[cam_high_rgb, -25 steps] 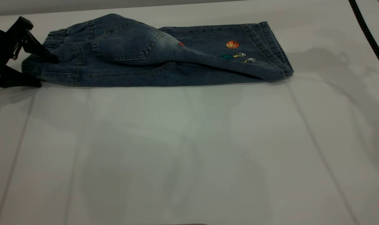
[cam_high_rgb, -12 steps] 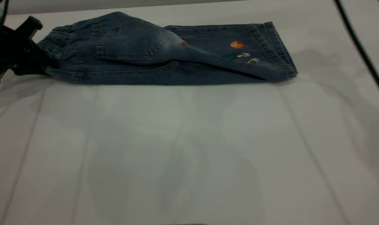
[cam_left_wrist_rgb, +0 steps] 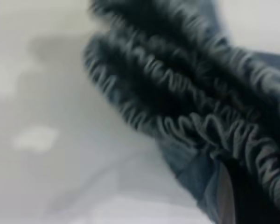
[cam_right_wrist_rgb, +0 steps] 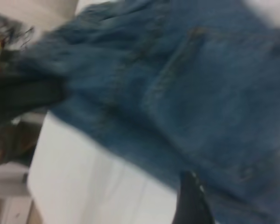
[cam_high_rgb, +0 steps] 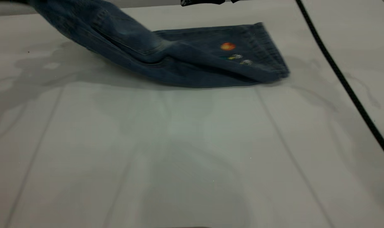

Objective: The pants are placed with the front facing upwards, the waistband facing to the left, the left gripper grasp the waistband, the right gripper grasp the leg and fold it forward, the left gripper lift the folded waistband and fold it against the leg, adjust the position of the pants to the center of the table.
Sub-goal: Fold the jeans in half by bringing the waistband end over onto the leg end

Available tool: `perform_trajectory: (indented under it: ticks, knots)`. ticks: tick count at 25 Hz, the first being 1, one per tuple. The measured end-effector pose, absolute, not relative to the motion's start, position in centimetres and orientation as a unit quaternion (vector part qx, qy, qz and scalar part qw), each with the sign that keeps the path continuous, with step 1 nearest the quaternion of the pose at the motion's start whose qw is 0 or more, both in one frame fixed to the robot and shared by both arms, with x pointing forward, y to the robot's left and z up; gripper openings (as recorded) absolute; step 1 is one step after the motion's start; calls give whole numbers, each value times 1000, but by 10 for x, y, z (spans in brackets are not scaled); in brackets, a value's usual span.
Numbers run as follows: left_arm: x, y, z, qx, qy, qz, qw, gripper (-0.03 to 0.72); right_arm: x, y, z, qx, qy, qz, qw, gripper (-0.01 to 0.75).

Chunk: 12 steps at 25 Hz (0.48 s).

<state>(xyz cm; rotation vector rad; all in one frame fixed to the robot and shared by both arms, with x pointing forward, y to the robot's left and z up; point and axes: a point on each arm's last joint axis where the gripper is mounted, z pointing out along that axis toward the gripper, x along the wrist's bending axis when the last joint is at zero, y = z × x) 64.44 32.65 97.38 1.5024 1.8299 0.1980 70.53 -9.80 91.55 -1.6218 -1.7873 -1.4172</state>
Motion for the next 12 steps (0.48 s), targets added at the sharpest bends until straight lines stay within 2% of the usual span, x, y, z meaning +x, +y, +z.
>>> perform_trajectory:
  ticks: [5,12]
  knots:
    - [635,319,1003,599,692,84,394,93,692,-57,889,-577,-642,-479,160,385]
    - [635,286,1005,636,657,75,397,93,675,-6,859,-553,-669,-468,166,385]
